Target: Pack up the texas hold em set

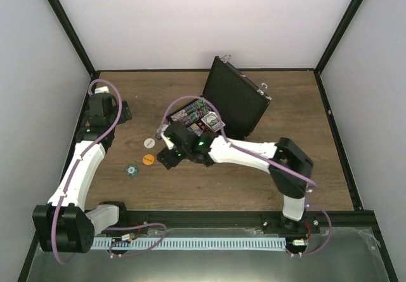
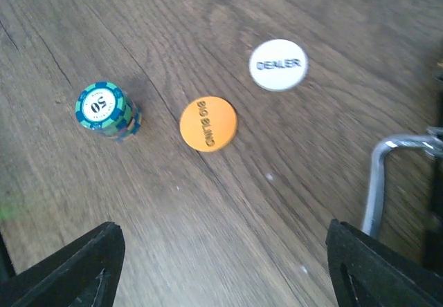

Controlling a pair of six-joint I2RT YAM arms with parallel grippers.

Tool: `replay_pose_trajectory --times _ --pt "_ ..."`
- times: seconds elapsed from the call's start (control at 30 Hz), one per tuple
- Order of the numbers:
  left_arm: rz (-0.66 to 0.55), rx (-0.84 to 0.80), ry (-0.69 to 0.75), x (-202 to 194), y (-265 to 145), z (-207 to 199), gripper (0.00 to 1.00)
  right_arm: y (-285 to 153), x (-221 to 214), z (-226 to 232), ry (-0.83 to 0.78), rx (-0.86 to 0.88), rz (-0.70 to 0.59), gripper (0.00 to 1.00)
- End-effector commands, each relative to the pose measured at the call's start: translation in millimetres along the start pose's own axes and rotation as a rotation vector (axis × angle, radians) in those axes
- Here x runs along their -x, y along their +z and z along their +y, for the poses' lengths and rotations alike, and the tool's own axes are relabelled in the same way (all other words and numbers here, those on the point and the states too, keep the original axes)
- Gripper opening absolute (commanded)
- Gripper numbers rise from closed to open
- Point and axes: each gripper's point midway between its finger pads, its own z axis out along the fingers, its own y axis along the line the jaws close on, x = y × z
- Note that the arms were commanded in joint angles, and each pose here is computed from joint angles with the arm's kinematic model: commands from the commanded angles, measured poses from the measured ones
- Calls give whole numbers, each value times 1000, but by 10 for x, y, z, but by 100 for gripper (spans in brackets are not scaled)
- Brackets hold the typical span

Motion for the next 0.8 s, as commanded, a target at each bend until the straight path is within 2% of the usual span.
replay_pose_trajectory --times 0.0,0.33,0.77 --pt "-8 -34 -10 -28 -60 -27 100 351 90 193 -120 -6 10 81" --pt "-14 -77 -18 -21 -86 -91 100 1032 -18 244 -193 -5 97 82" --pt "-18 -92 -21 -7 -96 -117 100 1405 -219 267 -267 -15 159 83"
